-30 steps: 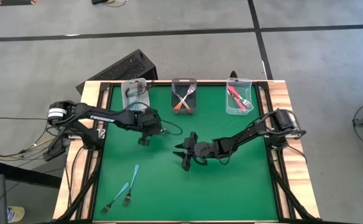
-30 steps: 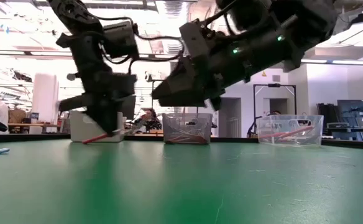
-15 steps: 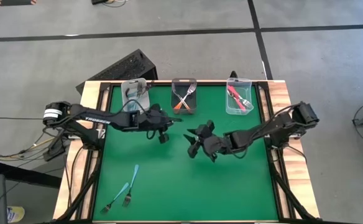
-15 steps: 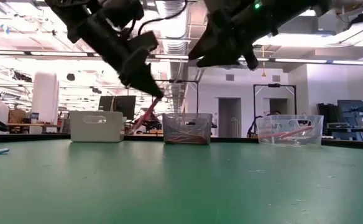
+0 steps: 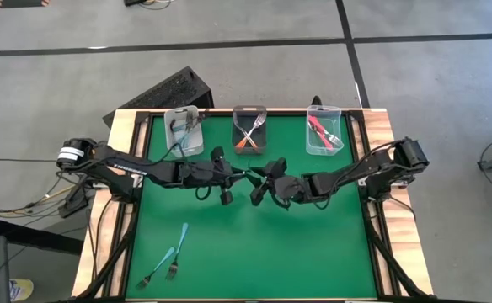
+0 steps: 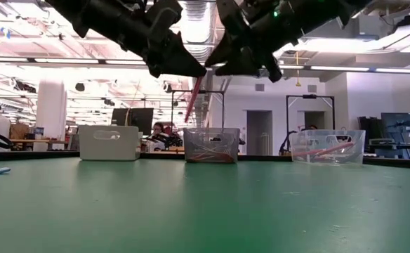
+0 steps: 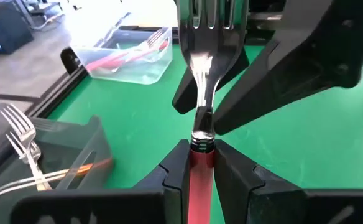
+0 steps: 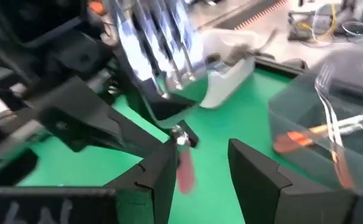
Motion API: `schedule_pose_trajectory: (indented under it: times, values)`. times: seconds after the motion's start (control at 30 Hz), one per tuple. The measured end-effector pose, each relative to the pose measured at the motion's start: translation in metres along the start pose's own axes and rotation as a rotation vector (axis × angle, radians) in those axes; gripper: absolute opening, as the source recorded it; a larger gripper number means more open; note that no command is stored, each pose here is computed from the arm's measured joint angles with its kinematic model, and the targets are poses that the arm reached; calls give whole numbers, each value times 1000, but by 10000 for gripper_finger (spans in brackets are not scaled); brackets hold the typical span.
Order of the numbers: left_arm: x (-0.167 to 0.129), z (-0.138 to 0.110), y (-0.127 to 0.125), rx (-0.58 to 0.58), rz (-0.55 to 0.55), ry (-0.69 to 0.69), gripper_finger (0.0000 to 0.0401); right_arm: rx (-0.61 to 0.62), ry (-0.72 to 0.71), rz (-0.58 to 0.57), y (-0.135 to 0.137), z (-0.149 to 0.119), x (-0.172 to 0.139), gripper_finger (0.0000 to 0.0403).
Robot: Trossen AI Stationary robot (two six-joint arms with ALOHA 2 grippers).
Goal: Sort silverware by color (type)
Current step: Put the pink fork into the transparent bin
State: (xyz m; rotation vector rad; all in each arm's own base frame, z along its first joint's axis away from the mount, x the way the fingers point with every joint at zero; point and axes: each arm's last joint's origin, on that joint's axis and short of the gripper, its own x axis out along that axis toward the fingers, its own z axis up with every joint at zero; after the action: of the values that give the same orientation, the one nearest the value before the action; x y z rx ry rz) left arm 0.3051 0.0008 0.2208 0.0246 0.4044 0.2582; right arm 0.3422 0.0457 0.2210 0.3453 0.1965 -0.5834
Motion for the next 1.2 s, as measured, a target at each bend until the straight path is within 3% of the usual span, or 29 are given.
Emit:
schedule_pose_trajectory:
  times: [0.17,0.33,0.43,0.6,0.77,0.97,1.2]
  values:
    - [-2,0,-6,15,-1,-3,43,-45,-28,108,7,6,-1,171]
    - [-3,1,-9,17,-12,-11,43,-52,-25,125,7,6,-1,157]
    - [-3,2,-10,10,-16,-22,43,-54,-25,122,7,6,-1,122]
    - [-3,1,-10,1,-32,-20,43,-90,-34,110,7,6,-1,25]
    - [-3,0,-11,7,-50,1,51,-154,-17,101,5,9,-5,16]
    - [-4,-9,-11,7,-49,84,76,-212,57,-41,-28,42,-27,9]
    - [-6,-21,-11,-3,-74,219,84,-217,218,-324,-109,84,-63,9]
